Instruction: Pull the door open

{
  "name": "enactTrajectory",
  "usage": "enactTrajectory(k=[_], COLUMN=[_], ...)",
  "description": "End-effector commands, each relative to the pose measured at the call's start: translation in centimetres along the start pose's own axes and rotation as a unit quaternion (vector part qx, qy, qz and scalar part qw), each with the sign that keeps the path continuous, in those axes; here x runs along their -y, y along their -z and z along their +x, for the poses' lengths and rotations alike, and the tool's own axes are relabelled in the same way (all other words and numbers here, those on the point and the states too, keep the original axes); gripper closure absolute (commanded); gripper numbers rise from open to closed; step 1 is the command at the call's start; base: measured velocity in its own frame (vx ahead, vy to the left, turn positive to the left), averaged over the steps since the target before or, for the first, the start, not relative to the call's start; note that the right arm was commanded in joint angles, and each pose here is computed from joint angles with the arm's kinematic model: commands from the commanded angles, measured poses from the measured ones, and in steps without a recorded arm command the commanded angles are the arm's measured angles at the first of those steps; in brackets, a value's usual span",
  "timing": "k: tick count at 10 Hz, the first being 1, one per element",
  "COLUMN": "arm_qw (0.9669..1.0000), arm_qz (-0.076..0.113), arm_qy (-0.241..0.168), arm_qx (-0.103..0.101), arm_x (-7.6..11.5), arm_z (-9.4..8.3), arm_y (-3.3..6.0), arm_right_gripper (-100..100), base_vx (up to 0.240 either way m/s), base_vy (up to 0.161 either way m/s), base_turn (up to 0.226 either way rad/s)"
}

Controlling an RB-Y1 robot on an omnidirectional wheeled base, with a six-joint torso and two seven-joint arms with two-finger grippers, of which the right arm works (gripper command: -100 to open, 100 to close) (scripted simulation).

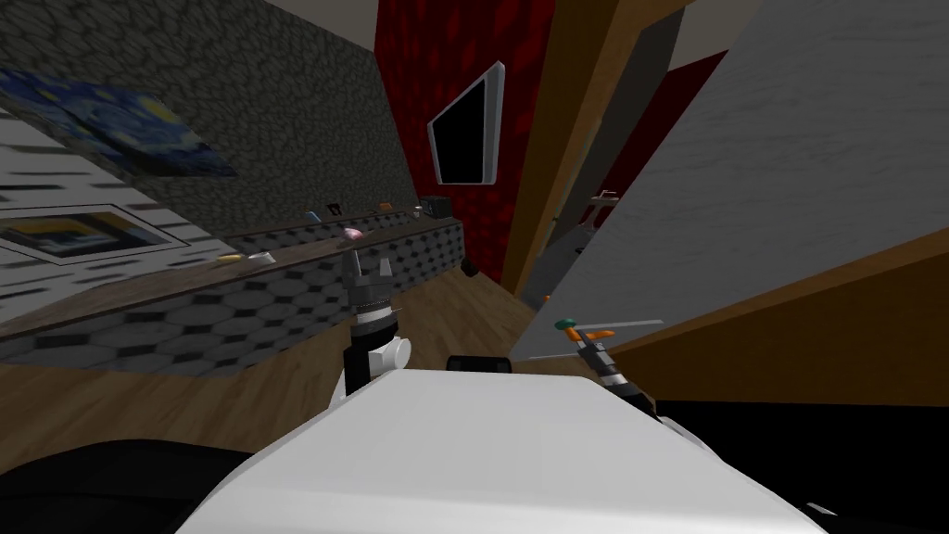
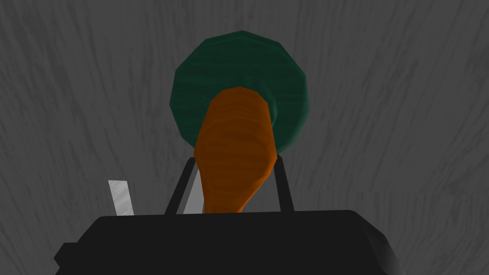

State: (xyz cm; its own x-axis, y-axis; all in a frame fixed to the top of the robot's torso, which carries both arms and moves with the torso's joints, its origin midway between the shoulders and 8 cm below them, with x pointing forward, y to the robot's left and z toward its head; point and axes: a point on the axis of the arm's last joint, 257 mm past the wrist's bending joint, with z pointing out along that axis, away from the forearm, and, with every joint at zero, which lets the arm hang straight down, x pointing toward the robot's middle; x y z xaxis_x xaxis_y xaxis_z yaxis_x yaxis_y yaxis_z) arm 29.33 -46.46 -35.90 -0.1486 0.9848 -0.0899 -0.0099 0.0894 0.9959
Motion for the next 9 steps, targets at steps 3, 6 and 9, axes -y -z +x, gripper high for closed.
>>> enactTrajectory(k=[3, 6, 9], arm_qw=[1.0000, 1.0000, 1.0000], arm_qz=[-0.001, -0.001, -0.001], arm_qy=[0.005, 0.001, 0.002], arm_qx=[0.001, -0.005, -0.008], arm_x=[-0.32, -0.04, -0.12], arm_z=[-0.72, -0.13, -0.18], arm_y=[0.24, 0.22, 0.21], arm_right_gripper=[100, 100, 100], base_vx=[-0.192, -0.123, -0.174], base_vy=[-0.058, -0.041, -0.064], base_turn=[0.125, 0.096, 0.130])
